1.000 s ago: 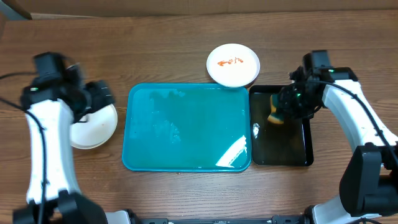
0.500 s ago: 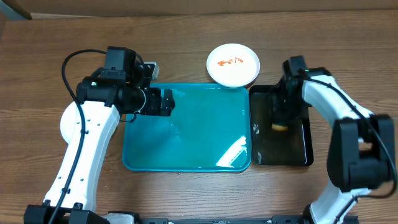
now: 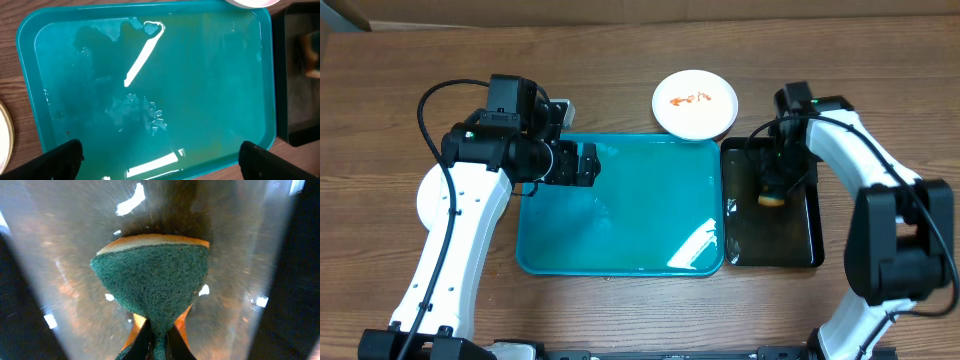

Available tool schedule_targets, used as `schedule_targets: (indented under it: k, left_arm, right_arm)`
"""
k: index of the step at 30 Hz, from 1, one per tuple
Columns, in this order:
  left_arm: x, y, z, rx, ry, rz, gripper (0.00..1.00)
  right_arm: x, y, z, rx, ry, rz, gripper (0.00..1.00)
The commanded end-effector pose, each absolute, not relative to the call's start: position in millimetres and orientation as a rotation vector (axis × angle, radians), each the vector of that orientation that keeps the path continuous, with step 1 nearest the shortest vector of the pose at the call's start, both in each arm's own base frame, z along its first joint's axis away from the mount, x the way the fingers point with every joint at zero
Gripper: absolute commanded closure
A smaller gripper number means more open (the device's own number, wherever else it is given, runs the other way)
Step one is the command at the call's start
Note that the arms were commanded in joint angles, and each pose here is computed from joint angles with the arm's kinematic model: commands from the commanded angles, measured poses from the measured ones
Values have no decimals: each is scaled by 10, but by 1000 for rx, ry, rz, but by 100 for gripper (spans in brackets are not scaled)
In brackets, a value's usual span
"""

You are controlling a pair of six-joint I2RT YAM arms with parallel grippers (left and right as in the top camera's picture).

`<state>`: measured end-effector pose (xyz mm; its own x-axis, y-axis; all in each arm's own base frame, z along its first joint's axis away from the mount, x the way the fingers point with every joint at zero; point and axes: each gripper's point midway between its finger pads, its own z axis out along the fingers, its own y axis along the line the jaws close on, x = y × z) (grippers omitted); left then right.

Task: Clean dirty plates on tray and stack at the side
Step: 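Move the left gripper to the rim of the remaining white plate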

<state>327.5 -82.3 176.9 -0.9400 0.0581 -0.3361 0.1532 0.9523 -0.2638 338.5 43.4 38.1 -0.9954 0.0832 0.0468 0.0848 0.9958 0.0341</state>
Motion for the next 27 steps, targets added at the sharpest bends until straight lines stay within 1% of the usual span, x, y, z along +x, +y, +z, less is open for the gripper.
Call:
schedule_targets:
  k: [1,5,8,10,13,16,23,27]
  left_arm:
    - [3302,-897,1790,184,2761,-461,0]
    - [3422,-995,1871,157,2699,-529,0]
    - [3553,-1074,1943,139,2638,-546,0]
    - [3673,-1158,1958,142,2598,-559,0]
    - [3791,-1216,1916,129,2596,-571,0]
    - [4024,-1332,1898,153,2610,-575,0]
    - [4552,-1656,1997,214,2575,-613,0]
    - [4748,-1869,1821,255,2590,-620,0]
  right_arm:
    - [3506,454,858,-152,-3220,-105,96]
    - [3405,459,755,-151,-3181,-109,96]
    - [3344,530,606,-150,-3163,-177,96]
    - [3253,609,412,-148,-3143,-255,96]
    - [3136,602,214,-198,-3122,-254,96]
    - [3001,588,12,-234,-3106,-249,96]
    - [2922,580,-43,-250,-3085,-243,96]
    - [2921,580,-43,-250,-3085,-242,96]
